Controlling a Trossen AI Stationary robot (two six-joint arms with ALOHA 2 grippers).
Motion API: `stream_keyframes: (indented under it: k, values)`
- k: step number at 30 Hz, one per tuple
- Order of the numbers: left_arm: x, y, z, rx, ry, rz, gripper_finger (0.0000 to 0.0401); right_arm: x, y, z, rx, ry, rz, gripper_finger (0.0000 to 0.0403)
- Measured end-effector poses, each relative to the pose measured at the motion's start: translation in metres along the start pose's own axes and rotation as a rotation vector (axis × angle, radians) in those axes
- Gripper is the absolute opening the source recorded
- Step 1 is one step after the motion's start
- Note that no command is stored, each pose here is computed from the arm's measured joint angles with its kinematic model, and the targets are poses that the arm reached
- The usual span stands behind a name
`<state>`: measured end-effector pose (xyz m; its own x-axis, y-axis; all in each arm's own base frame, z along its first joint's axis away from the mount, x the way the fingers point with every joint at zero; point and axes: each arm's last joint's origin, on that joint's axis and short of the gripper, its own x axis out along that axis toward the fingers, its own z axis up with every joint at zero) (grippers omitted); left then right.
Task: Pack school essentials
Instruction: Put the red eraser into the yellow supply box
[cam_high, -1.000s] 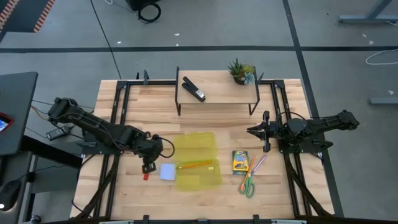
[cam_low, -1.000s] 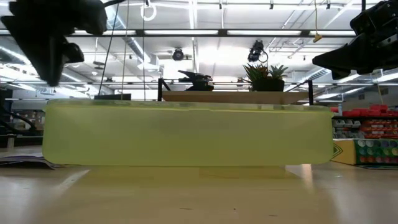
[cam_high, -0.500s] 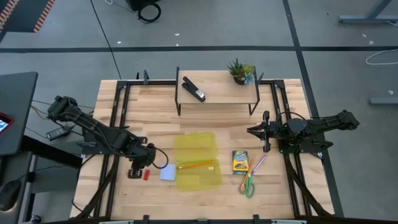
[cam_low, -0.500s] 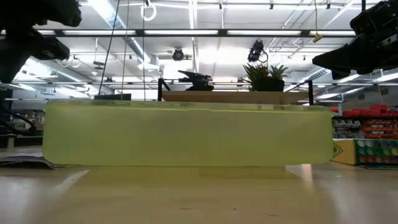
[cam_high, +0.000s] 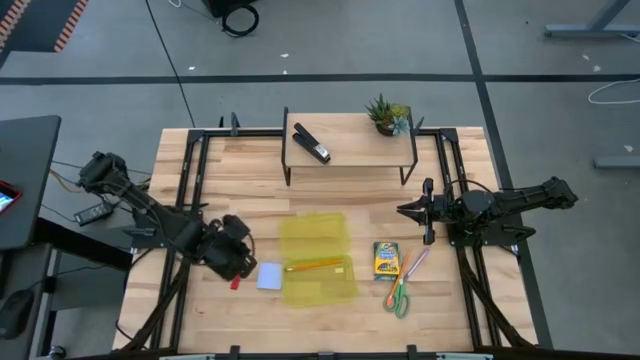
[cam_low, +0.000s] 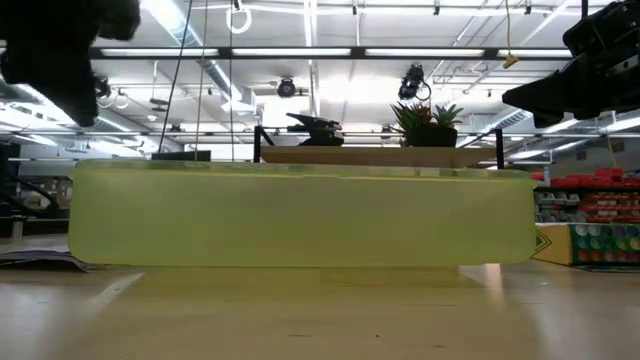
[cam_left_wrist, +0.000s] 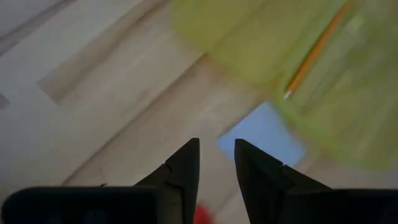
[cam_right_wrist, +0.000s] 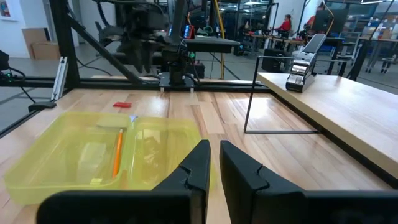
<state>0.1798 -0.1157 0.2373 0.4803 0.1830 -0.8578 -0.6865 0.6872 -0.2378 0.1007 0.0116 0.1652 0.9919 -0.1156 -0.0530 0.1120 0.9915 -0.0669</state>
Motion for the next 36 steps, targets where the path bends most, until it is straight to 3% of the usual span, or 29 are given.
stream_keyframes:
  k: [4,8,11,15,27,36]
  values:
    - [-0.008,-0.004,-0.014,-0.107,-0.077,-0.049,0.0098,0.0,0.0,0.0,0.0,0.0,0.0,0.0042]
    - [-0.014,-0.004,-0.027,-0.215,-0.054,-0.071,0.0086,0.0,0.0,0.0,0.0,0.0,0.0,0.0042]
    - [-0.017,-0.002,-0.035,-0.324,0.045,-0.051,0.0084,0.0,0.0,0.0,0.0,0.0,0.0,0.0042]
    - [-0.016,0.003,-0.042,-0.442,0.216,0.063,0.0105,0.0,0.0,0.0,0.0,0.0,0.0,0.0042]
    - [0.015,-0.009,-0.039,-0.518,0.369,0.205,0.0231,0.0,0.0,0.0,0.0,-0.001,0.0,0.0042]
    - [0.047,-0.02,-0.053,-0.484,0.379,0.288,0.0217,0.0,0.0,0.0,0.0,-0.001,0.0,0.0042]
